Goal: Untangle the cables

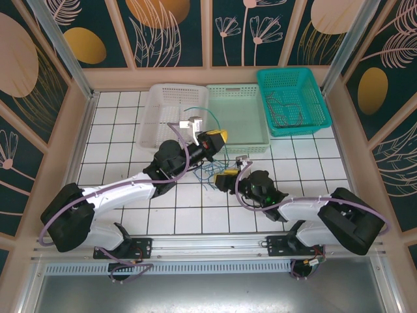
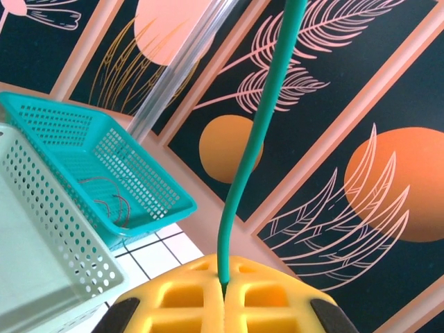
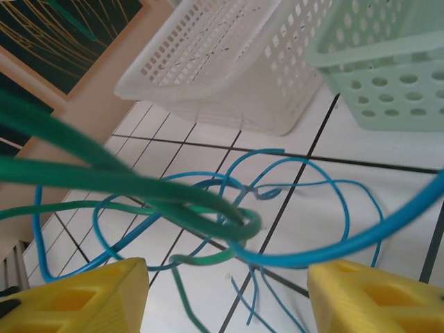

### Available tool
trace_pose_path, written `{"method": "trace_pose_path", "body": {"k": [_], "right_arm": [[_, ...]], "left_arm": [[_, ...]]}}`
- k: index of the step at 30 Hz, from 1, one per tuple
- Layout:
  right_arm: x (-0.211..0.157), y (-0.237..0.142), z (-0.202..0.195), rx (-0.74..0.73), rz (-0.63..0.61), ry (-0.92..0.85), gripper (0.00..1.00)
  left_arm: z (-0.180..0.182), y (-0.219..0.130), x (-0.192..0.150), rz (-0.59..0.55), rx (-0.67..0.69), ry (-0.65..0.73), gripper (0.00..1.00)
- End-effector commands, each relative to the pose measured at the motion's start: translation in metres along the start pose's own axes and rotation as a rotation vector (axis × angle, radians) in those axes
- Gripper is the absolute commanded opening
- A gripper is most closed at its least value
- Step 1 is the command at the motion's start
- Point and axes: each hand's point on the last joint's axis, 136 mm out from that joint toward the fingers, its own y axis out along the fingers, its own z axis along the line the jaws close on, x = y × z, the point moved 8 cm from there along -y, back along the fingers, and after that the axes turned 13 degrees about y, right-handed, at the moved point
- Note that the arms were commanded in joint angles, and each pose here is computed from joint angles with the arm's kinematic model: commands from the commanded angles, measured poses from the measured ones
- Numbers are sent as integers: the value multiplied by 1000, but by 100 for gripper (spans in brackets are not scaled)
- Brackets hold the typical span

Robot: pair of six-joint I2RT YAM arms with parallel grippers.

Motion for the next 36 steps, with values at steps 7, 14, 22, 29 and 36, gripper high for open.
{"method": "trace_pose_path", "body": {"k": [7, 14, 22, 29, 36], "right_arm": [[11, 15, 7, 18, -75, -6, 40], [6, 7, -3, -55, -58, -29, 16], [0, -7, -13, -136, -22, -57, 0], [-6, -19, -16, -146, 11, -75, 20], [4, -42, -1, -106, -71, -136, 54]], "left_arm": [[-7, 0, 3, -68, -119, -86, 0], [-4, -7, 2, -70, -88, -81, 0], [-3, -11, 4, -69, -52, -57, 1], [1, -13, 1, -74, -30, -81, 0], [4, -10, -6, -69, -34, -122, 1]]}}
